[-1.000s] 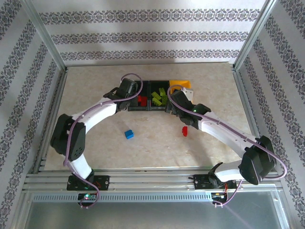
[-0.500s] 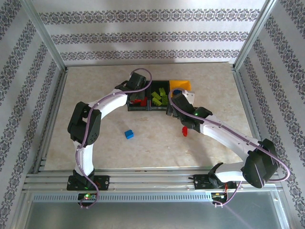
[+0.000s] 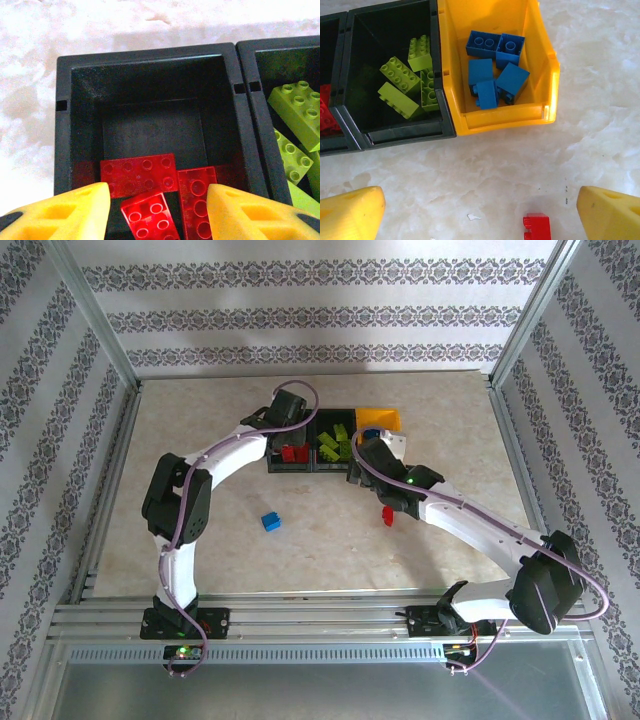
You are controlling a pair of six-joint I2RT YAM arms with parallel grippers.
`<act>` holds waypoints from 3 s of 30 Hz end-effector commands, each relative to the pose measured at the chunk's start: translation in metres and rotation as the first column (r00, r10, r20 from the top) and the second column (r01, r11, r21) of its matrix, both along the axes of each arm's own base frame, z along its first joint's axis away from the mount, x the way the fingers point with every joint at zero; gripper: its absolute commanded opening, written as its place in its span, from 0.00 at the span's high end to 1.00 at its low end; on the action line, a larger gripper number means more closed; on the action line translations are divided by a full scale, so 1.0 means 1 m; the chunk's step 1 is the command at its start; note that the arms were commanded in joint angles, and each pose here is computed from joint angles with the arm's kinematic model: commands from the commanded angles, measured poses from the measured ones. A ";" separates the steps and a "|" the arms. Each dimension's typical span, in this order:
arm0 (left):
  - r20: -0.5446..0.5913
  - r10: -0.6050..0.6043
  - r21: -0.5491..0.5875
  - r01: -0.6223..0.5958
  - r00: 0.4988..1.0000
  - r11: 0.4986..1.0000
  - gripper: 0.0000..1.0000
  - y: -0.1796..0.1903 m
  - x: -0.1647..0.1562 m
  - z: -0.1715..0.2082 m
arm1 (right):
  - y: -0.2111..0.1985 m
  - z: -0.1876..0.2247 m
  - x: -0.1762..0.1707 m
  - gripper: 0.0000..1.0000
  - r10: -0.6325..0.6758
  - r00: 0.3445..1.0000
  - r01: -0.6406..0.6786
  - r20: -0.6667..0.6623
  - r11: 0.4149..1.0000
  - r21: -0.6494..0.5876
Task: Sort the legos into containers by color
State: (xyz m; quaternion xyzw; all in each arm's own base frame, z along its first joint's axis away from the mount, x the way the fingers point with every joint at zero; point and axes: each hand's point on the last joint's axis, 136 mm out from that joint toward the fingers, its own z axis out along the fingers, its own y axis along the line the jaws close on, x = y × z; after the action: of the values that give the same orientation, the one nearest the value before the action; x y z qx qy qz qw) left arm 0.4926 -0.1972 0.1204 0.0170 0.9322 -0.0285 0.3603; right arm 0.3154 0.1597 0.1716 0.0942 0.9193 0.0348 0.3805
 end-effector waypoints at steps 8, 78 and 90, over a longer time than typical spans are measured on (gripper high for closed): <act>0.144 0.109 -0.099 -0.095 0.984 0.991 0.24 0.043 -0.022 0.080 | 0.027 -0.004 -0.003 0.02 0.064 0.998 -0.064 -0.014 0.998 -0.019; 0.028 0.572 -0.213 -0.554 0.820 0.805 0.00 0.209 -0.161 -0.005 | 0.210 -0.127 -0.034 0.61 0.438 0.784 -0.471 -0.440 0.881 0.039; 0.032 0.554 -0.227 -0.534 0.832 0.814 0.00 0.206 -0.163 0.001 | 0.100 -0.069 0.016 0.63 0.243 0.919 -0.273 -0.311 0.960 -0.057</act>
State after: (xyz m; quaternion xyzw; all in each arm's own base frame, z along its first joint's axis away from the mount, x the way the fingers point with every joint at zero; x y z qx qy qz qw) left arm 0.3283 0.0058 0.1142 -0.2816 0.8789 -0.0139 0.3848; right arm 0.3209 0.2914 0.0857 -0.0618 0.9759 0.0549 0.2021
